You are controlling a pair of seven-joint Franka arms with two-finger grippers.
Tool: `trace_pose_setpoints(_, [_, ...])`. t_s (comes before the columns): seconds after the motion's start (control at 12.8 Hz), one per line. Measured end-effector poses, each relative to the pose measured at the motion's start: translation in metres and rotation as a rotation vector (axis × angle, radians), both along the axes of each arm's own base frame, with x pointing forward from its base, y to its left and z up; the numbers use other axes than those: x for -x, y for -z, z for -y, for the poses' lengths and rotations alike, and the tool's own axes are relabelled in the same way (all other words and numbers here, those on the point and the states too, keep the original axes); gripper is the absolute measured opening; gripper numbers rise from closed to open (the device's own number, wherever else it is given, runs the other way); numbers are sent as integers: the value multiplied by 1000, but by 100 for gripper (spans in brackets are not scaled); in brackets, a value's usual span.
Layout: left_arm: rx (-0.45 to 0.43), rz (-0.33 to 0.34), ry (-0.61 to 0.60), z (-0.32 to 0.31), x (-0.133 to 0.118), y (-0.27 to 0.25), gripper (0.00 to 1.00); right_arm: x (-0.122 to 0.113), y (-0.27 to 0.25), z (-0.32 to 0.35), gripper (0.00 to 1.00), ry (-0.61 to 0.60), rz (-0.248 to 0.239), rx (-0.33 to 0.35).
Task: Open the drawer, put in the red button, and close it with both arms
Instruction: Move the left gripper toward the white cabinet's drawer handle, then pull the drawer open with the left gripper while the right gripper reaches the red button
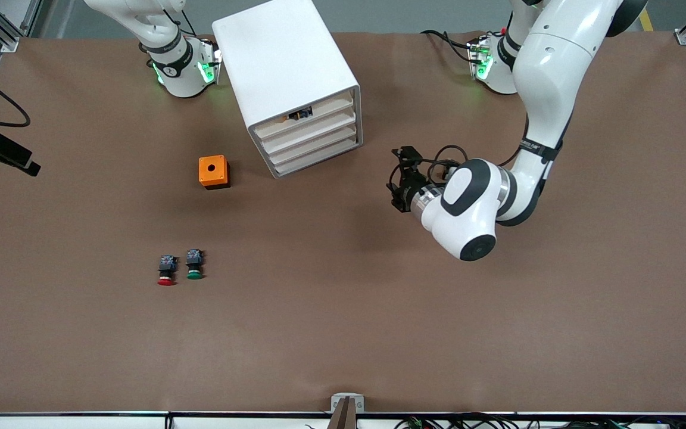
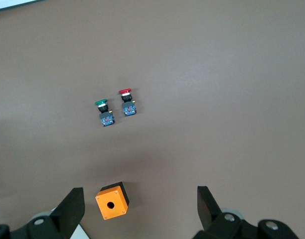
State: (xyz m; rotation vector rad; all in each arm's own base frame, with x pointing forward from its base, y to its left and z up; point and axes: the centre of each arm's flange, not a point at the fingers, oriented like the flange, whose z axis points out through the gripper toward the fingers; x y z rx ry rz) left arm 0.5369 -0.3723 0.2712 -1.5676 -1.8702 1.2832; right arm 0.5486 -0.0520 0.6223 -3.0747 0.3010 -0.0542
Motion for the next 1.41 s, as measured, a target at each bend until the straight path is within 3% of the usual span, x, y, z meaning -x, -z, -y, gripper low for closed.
trace_pose_setpoints(0.16, [-81,-146,-99,22,13,19,98,0,5,0,100,-1,-23,-2])
trace_pose_setpoints(0.31, [-106,-251,-147,38,25,40,96,-2,27,-1,100,-5,-107,-10])
trace_pose_setpoints(0.55, [-150,-337,-168,61,43,53,91,-23,90,-5,100,-14,-229,-19])
trace_pose_setpoints(0.63, [-162,-356,-166,68,49,58,84,-31,110,-8,100,-20,-258,-20])
trace_pose_setpoints(0.7, [-166,-373,-163,75,56,63,84,-38,128,-13,100,-28,-279,-20])
trace_pose_setpoints(0.86, [-169,-399,-151,88,69,71,74,-57,160,-26,100,-49,-266,-13])
trace_pose_setpoints(0.94, [-174,-403,-139,95,76,73,74,-67,180,-32,100,-57,-257,-9])
trace_pose_setpoints(1.02, [-178,-406,-126,101,82,75,67,-75,203,-35,100,-61,-264,-8])
trace_pose_setpoints(1.09, [-176,-414,-120,108,88,76,67,-82,230,-37,100,-62,-277,-8])
trace_pose_setpoints(1.25, [-165,-435,-112,122,101,77,48,-95,281,-38,100,-58,-283,-7])
trace_pose_setpoints(1.33, [-166,-436,-104,128,107,77,48,-100,305,-41,100,-58,-284,-14])
trace_pose_setpoints(1.41, [-167,-435,-97,131,111,77,40,-105,326,-46,100,-57,-279,-22])
